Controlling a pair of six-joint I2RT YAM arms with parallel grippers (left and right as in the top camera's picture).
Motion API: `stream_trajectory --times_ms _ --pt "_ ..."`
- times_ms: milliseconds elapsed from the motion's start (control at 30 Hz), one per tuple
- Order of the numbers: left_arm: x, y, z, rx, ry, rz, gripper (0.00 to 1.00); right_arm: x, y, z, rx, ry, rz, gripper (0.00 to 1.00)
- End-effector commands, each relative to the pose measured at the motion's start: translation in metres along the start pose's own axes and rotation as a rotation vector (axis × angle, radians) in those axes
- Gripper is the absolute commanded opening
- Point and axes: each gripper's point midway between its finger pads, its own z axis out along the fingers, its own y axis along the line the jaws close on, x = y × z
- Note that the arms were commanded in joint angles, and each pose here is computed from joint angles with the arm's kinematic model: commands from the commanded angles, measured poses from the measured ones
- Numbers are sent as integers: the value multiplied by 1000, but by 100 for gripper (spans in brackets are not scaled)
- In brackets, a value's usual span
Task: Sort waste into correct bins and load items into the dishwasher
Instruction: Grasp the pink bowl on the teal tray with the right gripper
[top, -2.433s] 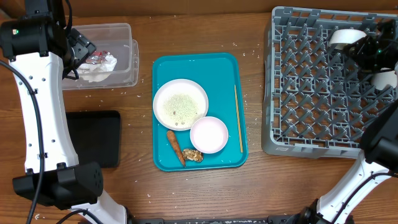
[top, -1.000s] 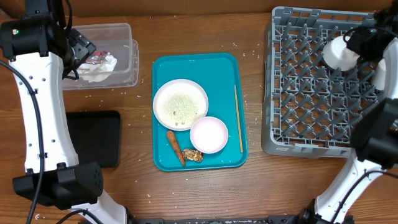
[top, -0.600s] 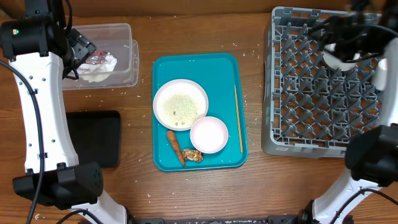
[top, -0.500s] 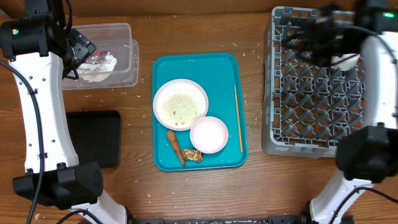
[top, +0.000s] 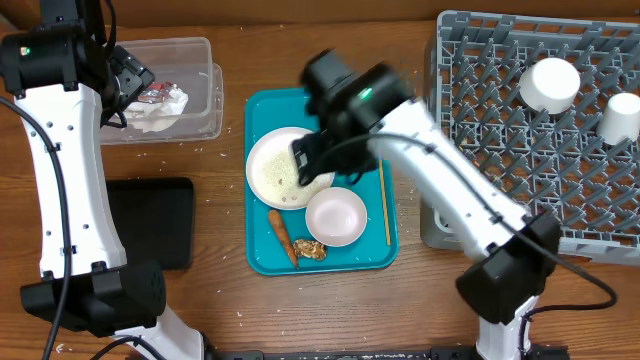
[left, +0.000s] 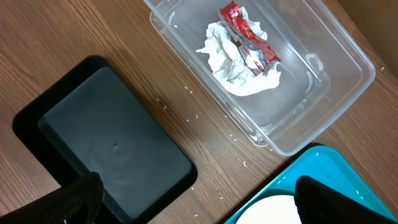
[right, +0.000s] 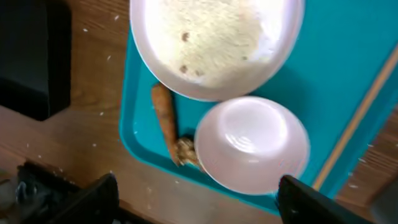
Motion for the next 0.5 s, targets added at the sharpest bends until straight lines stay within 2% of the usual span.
stream_trajectory --times_ms 0,167,300,467 --pt "-2 3 0 -15 -11 -15 100 14 7 31 67 14 39 72" --pt "-2 3 0 -15 -11 -15 100 31 -8 83 139 27 103 56" --pt "-2 3 0 -15 -11 -14 100 43 -19 109 146 54 107 51" --pt "-2 3 0 -15 -11 -15 100 43 -8 113 87 58 101 49"
